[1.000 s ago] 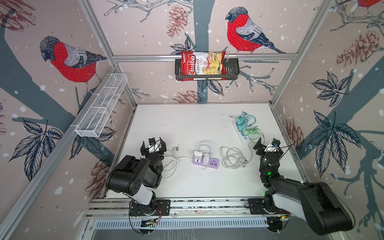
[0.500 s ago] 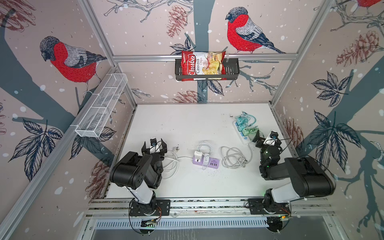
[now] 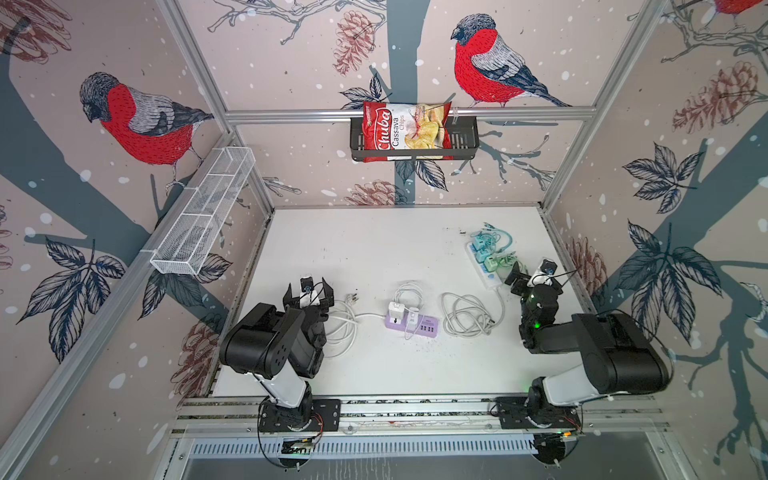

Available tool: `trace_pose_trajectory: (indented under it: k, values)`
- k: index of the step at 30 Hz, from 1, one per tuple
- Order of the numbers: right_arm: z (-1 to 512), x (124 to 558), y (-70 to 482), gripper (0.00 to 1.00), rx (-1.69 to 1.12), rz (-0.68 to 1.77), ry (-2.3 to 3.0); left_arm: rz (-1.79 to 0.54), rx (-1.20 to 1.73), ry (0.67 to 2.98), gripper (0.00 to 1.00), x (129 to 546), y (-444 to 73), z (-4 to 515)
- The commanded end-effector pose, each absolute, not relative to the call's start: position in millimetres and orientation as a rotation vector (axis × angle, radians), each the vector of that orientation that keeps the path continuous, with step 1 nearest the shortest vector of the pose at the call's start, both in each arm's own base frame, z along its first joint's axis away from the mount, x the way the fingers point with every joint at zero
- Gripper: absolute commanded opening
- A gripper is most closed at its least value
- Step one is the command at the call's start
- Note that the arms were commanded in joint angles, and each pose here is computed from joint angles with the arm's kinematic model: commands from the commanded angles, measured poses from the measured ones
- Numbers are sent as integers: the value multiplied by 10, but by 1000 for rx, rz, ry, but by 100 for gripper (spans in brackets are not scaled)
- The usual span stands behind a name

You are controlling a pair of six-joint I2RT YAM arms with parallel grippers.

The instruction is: Insert the plug

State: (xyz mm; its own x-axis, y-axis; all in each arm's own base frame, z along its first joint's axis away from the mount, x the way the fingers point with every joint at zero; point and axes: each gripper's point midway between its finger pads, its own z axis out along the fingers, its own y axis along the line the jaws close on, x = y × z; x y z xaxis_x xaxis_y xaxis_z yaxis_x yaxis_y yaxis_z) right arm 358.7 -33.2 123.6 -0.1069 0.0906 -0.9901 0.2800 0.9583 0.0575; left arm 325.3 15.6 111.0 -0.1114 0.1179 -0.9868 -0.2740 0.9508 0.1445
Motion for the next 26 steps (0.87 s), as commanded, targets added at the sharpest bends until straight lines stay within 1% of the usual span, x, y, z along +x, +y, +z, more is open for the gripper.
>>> trace_pose_trajectory:
  k: [1,4,14,26]
  values:
    - [1380,3438,-403,100,337,-193,1586,268,-152,1476,97,3221,123,1536]
    - [1436,3317,-416,99,348,-190,1540,268,-154,1474,97,3230,125,1541]
    - [1503,3209,-345,100,308,-180,1499,265,-146,1475,97,3204,118,1541]
    - [1508,3221,-294,100,286,-202,1502,248,-146,1472,97,3174,107,1549]
